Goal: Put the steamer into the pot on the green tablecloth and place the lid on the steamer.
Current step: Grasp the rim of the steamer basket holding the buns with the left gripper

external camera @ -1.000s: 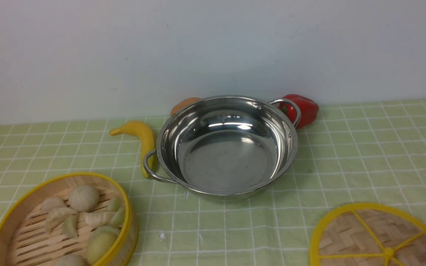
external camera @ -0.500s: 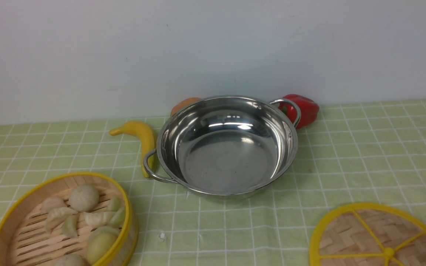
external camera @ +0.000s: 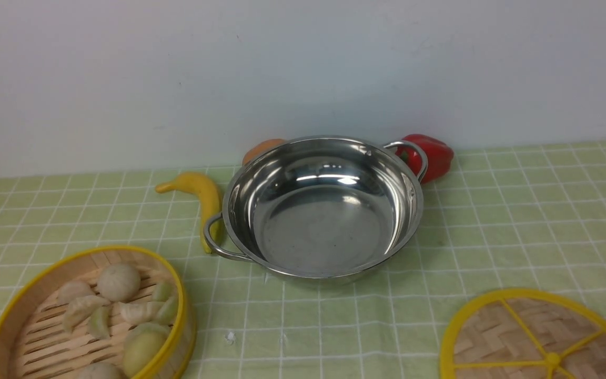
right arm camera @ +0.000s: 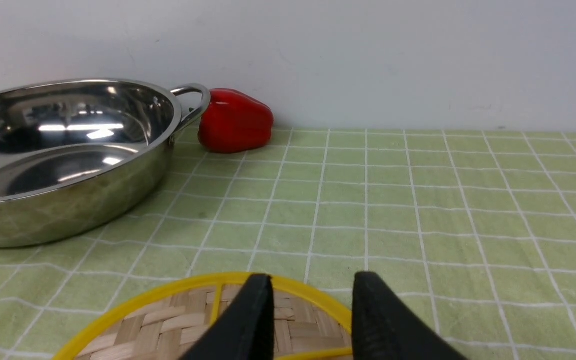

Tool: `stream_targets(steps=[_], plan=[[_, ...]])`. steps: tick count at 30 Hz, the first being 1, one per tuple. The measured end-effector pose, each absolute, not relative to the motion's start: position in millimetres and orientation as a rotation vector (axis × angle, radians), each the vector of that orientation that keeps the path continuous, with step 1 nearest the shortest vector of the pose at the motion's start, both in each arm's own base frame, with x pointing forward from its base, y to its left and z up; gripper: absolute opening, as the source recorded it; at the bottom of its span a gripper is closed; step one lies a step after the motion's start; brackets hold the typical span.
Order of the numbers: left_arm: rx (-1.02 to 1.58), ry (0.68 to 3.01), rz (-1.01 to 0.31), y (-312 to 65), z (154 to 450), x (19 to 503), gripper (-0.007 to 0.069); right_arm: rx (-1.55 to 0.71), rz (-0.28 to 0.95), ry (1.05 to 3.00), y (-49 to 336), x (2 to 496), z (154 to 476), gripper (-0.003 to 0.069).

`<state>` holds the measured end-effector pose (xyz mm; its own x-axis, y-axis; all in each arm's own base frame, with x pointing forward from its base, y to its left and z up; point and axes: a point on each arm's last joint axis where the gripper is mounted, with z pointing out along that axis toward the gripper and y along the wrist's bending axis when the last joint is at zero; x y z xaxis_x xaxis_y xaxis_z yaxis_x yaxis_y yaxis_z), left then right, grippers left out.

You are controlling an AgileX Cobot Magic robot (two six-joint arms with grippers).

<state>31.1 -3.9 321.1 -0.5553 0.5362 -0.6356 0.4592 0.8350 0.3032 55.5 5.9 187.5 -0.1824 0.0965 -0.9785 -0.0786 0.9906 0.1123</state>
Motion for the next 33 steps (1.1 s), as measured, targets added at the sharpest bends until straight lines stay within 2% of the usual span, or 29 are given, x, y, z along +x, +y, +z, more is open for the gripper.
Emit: stream_targets(steps=[4,9,14,19,27,31,33], plan=[[0.991,2.171,0.261,-0.1,321.2,38.7,0.0239,0.013,0.156,1.747,5.9,55.5,187.5,0.0243],[1.01,2.199,0.35,0.8,321.1,54.1,0.0202,0.013,0.156,1.747,5.9,55.5,187.5,0.0243],[1.054,2.253,0.471,-5.3,319.0,77.8,0.0123,0.013,0.156,1.747,5.9,55.5,187.5,0.0243],[0.942,2.398,0.45,-15.6,310.7,97.1,0.0074,0.013,0.156,1.747,5.9,55.5,187.5,0.0243],[0.738,2.524,0.417,-20.4,303.3,109.3,0.0074,0.013,0.156,1.747,5.9,55.5,187.5,0.0243],[0.627,2.552,0.366,-21.6,302.9,108.7,0.0074,0.013,0.156,1.747,5.9,55.5,187.5,0.0243],[0.5,2.591,0.288,-24.4,301.5,107.6,0.0074,0.013,0.156,1.747,5.9,55.5,187.5,0.0243]])
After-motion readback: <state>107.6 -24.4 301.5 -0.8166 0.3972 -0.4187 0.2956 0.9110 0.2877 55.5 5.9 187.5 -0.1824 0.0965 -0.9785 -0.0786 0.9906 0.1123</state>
